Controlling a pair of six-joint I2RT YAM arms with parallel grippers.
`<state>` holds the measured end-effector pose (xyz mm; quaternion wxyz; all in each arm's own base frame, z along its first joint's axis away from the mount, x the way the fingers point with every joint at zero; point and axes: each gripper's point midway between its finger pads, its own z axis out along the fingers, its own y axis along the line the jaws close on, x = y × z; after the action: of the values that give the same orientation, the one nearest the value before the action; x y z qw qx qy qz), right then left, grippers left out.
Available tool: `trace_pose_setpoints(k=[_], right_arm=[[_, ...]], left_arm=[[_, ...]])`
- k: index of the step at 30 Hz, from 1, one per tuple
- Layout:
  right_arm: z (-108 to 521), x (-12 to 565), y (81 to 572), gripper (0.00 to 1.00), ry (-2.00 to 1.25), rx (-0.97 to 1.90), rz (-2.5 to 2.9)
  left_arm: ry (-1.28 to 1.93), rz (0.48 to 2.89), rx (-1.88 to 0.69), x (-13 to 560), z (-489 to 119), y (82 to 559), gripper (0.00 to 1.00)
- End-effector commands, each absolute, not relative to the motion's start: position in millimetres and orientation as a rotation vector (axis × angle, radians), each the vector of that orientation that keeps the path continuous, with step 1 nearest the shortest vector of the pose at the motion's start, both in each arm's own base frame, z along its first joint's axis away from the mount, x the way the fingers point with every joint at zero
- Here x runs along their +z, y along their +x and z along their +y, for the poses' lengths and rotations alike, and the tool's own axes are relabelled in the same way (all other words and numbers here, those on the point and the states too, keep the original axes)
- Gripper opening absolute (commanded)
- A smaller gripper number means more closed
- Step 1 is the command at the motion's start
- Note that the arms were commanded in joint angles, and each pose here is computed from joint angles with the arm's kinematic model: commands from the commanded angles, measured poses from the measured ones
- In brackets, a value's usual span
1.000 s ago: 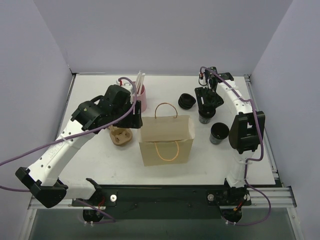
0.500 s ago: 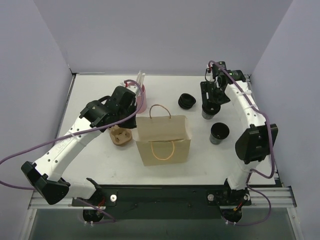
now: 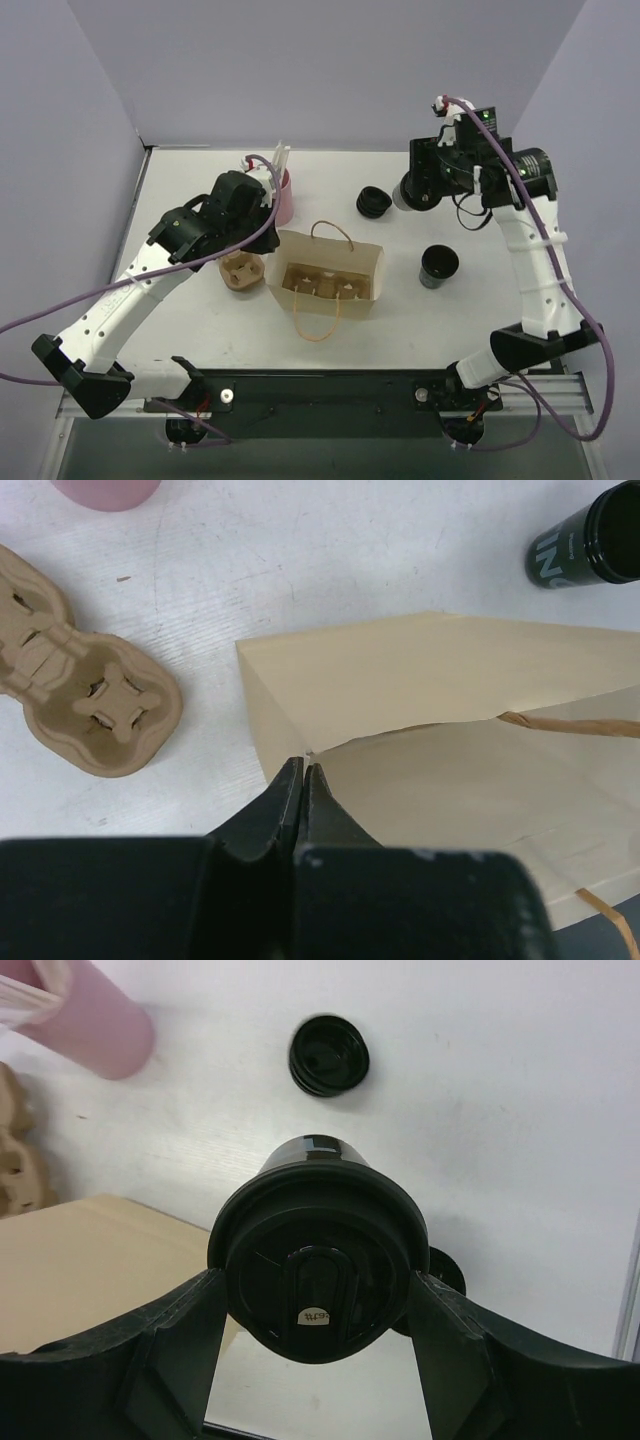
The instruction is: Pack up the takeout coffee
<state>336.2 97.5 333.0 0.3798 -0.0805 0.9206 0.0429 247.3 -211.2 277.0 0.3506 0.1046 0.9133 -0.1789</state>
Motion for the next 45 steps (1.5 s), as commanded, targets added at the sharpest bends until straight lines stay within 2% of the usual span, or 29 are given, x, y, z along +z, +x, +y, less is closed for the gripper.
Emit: trace_pose_setpoints(k=[1,5,15,21,25,33,36,40,45], right_arm=[[108.1,394.1,295.2,0.44,-0.206,0.24,2.202],[125.4,435.2,273.9,0.43,-0.254,0.356,2.056],[177.2,498.8,193.2,0.43,-0.506,0.779,1.749],[210.5,500.4,172.0,0.41,-0.553,0.98,1.678],[247.0,468.8,155.9,0.41,-0.655,1.048,1.728],[260.1,398.4,166.9,0.4,-0.76,0.638,1.871],[268.7,371.2,158.8,0.4,-0.917,0.488,1.874],[257.1,327.2,166.9,0.38,-1.031,0.129,1.872],[253.4,287.6,157.8,0.38,-1.135,-0.063,1.844]], left_arm=[[0.258,2.258,-0.547,302.6,-220.8,258.2,0.0],[0.235,2.226,-0.558,310.0,-221.6,265.7,0.0],[0.119,2.346,-0.558,296.2,-221.6,269.0,0.0],[0.144,2.357,-0.544,288.2,-218.9,273.5,0.0],[0.135,2.311,-0.592,298.6,-219.2,273.6,0.0],[0.267,2.164,-0.804,320.1,-235.9,256.9,0.0],[0.321,2.08,-0.864,329.3,-240.8,250.1,0.0],[0.349,2.0,-0.926,338.8,-243.3,242.6,0.0],[0.42,1.905,-1.038,344.9,-248.2,221.5,0.0]])
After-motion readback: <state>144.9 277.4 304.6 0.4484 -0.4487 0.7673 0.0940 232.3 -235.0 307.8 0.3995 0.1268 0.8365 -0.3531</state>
